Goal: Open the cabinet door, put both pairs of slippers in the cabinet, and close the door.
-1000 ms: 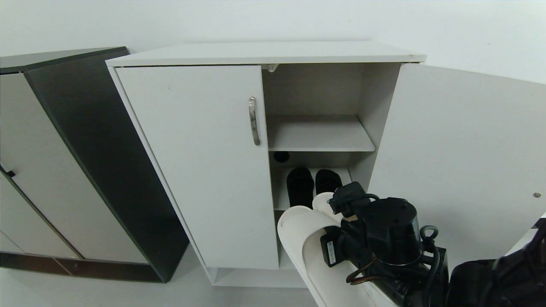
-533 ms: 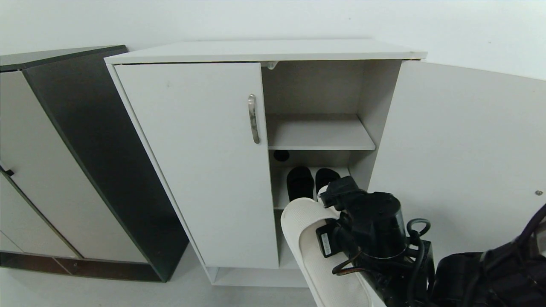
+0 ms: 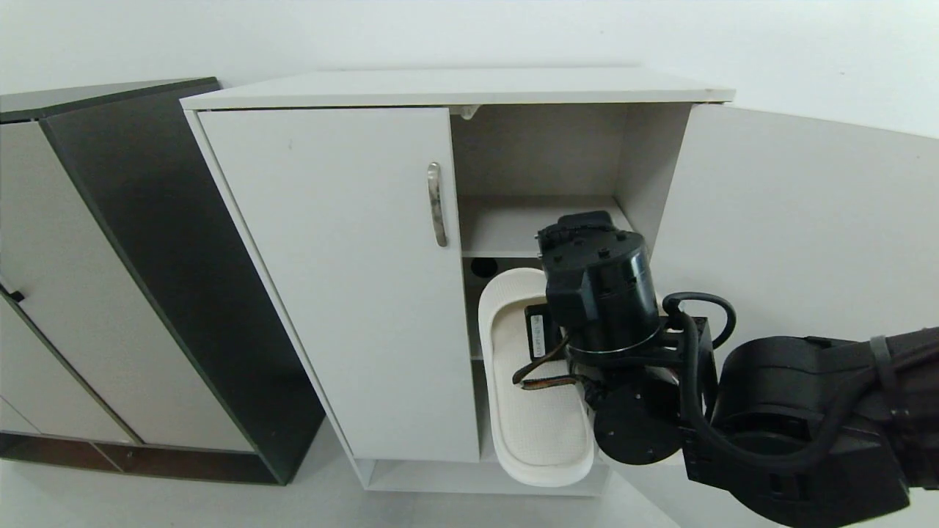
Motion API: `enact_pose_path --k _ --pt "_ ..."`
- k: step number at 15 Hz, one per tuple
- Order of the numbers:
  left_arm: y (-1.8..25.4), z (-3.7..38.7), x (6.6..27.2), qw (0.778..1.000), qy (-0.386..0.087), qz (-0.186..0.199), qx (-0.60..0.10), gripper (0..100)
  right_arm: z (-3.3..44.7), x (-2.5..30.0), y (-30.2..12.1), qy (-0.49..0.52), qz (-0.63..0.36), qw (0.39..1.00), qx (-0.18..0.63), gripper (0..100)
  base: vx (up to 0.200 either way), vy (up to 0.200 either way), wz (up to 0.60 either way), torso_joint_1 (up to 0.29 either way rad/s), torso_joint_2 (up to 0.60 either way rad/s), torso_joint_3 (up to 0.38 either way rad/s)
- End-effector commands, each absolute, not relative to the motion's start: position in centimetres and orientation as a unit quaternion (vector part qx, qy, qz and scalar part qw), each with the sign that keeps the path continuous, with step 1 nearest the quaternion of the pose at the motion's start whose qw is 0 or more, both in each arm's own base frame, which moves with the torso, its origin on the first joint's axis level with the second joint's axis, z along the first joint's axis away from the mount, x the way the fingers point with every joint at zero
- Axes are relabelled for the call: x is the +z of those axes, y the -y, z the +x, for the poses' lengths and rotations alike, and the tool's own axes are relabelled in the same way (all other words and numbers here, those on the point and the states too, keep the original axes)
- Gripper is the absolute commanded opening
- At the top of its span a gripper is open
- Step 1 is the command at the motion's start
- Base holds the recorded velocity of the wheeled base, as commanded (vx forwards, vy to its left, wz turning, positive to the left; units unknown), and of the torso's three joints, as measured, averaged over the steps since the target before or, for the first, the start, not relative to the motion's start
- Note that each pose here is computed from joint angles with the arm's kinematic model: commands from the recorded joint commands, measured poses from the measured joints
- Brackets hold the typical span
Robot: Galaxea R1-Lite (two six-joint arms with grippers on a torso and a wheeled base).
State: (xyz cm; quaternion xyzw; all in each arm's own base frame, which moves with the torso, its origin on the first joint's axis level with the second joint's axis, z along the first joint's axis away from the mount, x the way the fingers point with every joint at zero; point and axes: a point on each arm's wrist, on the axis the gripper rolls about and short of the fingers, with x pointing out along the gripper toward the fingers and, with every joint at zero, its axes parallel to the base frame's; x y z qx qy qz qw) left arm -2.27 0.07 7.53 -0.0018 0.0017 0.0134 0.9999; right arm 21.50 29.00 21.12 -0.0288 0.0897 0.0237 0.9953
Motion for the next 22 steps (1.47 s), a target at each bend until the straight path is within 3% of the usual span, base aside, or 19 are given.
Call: enact_pose_path --k 1,6,19,22 --pt "-0.1 -2.3 7.5 1.000 -0.002 -0.002 0.014 0 21.4 22.0 -29.1 -0.081 -0.017 0.996 0.026 0 0.000 0.000 0.00 0.000 0.00 0.000" --pt "-0.1 -2.3 7.5 1.000 -0.002 -0.002 0.014 0 21.4 22.3 -29.1 -0.077 -0.012 0.997 0.025 0 0.000 0.000 0.00 0.000 0.00 0.000" --pt "-0.1 -2.3 7.5 1.000 -0.001 -0.005 0.014 0 22.1 21.6 -28.7 -0.083 -0.029 0.996 0.014 0 0.200 0.000 0.00 0.000 0.00 0.003" --pt "-0.1 -2.3 7.5 1.000 -0.001 -0.008 0.014 0 22.8 21.0 -28.4 -0.087 -0.034 0.996 0.003 0 0.000 0.000 0.00 0.000 0.00 0.000"
